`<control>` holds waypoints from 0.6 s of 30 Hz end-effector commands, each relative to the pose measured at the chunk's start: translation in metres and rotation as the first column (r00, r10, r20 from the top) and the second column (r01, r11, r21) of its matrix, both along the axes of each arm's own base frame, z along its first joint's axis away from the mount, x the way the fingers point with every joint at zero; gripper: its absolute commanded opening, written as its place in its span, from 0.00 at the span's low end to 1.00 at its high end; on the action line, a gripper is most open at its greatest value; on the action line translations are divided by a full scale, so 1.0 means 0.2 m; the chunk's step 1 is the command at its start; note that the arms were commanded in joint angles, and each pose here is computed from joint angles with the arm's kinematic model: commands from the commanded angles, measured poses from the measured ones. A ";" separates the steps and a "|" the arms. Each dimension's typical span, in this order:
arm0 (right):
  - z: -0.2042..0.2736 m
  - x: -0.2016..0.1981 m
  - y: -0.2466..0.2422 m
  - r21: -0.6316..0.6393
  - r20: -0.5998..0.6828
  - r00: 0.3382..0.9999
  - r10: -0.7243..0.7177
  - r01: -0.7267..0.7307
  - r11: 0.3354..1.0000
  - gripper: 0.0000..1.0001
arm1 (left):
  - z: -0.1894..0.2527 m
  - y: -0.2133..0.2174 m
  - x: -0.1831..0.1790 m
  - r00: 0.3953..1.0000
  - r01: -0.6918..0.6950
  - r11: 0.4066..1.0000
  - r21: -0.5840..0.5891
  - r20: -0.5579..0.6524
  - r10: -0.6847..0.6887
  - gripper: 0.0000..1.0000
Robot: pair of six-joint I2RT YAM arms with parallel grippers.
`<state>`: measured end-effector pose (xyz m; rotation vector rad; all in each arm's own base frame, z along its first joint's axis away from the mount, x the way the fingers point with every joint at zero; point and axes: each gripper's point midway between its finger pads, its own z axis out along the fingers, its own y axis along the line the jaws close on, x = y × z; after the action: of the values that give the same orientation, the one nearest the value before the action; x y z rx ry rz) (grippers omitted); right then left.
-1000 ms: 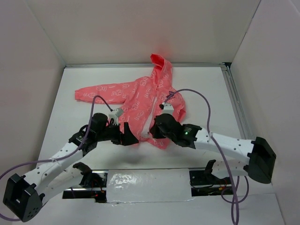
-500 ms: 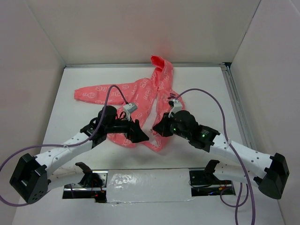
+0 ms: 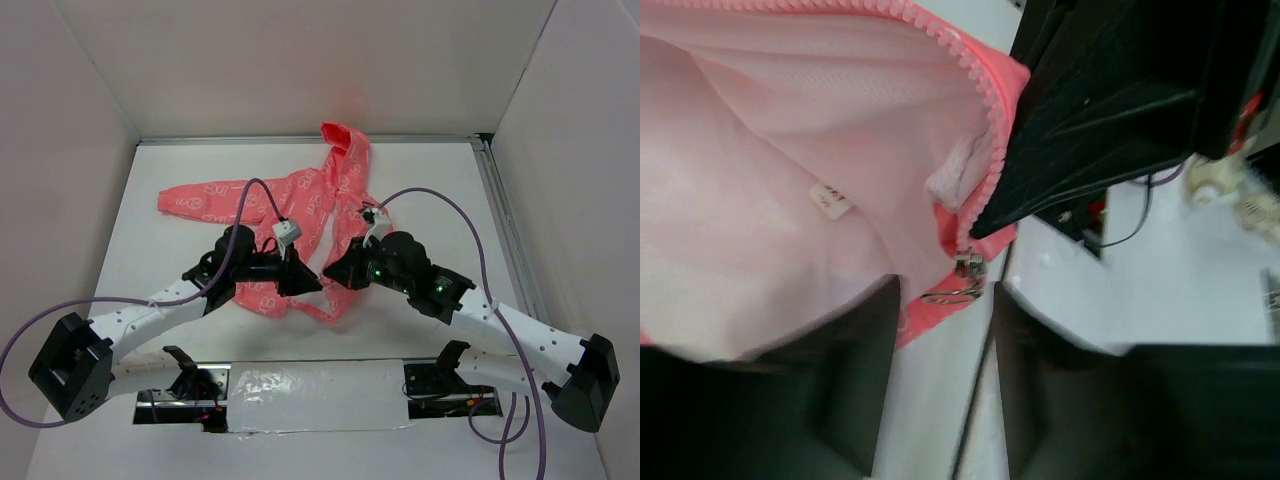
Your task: Zip up the jacket
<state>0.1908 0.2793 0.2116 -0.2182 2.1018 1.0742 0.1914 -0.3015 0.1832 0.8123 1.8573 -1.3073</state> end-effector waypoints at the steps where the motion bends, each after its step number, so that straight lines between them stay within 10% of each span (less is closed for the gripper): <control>1: 0.10 0.03 0.02 0.067 0.033 0.999 -0.018 0.016 0.998 0.00 | 0.08 -0.04 -0.04 0.992 0.082 0.995 -0.054 0.103 -0.076 0.12; 2: 0.11 0.04 0.02 0.070 0.033 0.999 -0.027 0.025 0.997 0.00 | 0.09 -0.04 -0.05 0.991 0.090 0.995 -0.053 0.104 -0.084 0.01; 15: 0.41 0.19 -0.07 0.250 0.116 0.976 -0.182 0.149 0.957 0.00 | -0.14 0.01 -0.20 0.998 0.022 0.999 0.046 -0.065 -0.019 0.00; 18: 0.41 0.15 -0.04 0.247 0.127 0.984 -0.125 0.091 0.965 0.00 | -0.13 0.01 -0.20 0.997 0.017 0.999 0.048 -0.076 -0.013 0.22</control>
<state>0.1958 0.2743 0.2174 -0.1107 2.1116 1.1217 0.1793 -0.3035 0.1814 0.7689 1.8332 -1.2624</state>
